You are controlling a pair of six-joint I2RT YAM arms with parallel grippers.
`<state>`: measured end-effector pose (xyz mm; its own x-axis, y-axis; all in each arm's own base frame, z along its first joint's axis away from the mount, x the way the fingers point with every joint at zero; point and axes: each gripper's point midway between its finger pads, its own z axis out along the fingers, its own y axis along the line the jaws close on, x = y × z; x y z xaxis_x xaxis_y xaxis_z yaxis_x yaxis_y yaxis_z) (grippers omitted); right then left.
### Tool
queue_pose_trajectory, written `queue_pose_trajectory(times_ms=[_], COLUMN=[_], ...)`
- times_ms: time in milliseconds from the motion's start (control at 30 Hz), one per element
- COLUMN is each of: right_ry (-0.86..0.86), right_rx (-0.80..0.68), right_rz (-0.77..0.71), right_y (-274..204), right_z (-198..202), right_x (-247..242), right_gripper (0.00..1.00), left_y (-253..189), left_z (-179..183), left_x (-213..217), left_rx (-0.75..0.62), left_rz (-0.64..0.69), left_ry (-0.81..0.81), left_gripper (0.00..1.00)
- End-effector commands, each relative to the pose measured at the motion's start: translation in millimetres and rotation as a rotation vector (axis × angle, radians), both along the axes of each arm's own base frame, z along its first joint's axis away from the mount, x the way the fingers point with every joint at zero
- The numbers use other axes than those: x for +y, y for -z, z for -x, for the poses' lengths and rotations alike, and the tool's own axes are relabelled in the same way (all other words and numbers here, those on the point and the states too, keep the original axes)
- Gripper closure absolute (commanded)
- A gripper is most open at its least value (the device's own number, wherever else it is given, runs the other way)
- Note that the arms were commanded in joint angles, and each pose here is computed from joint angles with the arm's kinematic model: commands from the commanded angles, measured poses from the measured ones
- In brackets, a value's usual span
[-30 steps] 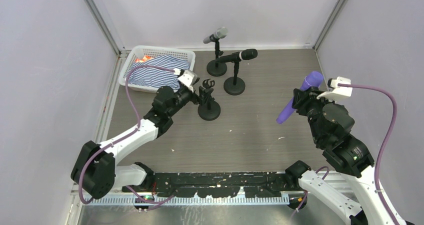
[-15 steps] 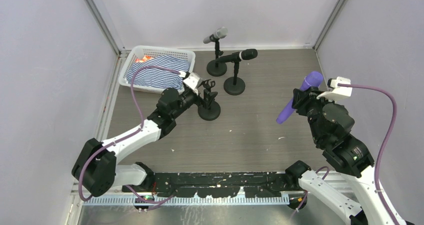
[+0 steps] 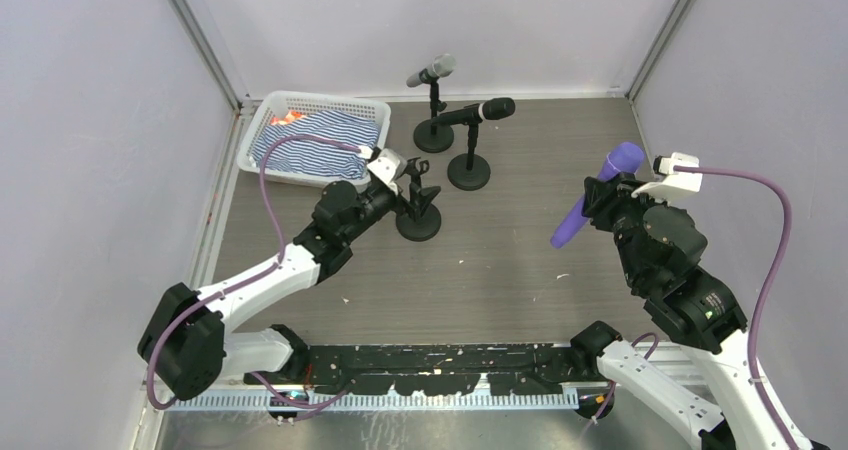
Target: Attach the microphones to the stand
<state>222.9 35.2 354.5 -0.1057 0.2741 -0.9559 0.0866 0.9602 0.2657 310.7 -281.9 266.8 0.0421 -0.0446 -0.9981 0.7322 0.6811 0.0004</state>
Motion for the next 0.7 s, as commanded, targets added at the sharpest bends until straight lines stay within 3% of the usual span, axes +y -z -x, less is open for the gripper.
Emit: queue_pose_trajectory(times_ms=[0, 100, 267, 567, 667], right_ry=[0.008, 0.006, 0.005, -0.007, -0.007], right_rx=[-0.038, -0.038, -0.038, -0.036, -0.036], right_rz=[-0.029, -0.028, -0.025, -0.029, -0.030], right_y=[-12, -13, -13, -13, -14], right_z=[0, 1, 1, 0, 1], right_x=[-1, -1, -2, 1, 1], right_gripper=[0.96, 0.96, 0.96, 0.96, 0.96], left_y=[-17, -28, -59, -63, -66], left_z=[1, 0, 10, -12, -14], left_x=[8, 21, 36, 53, 48], left_rx=[-0.042, -0.067, -0.120, -0.007, -0.036], left_rz=[0.044, 0.052, 0.128, 0.257, 0.304], left_ry=[-0.038, -0.092, -0.026, 0.197, 0.337], left_gripper=[0.23, 0.16, 0.07, 0.02, 0.00])
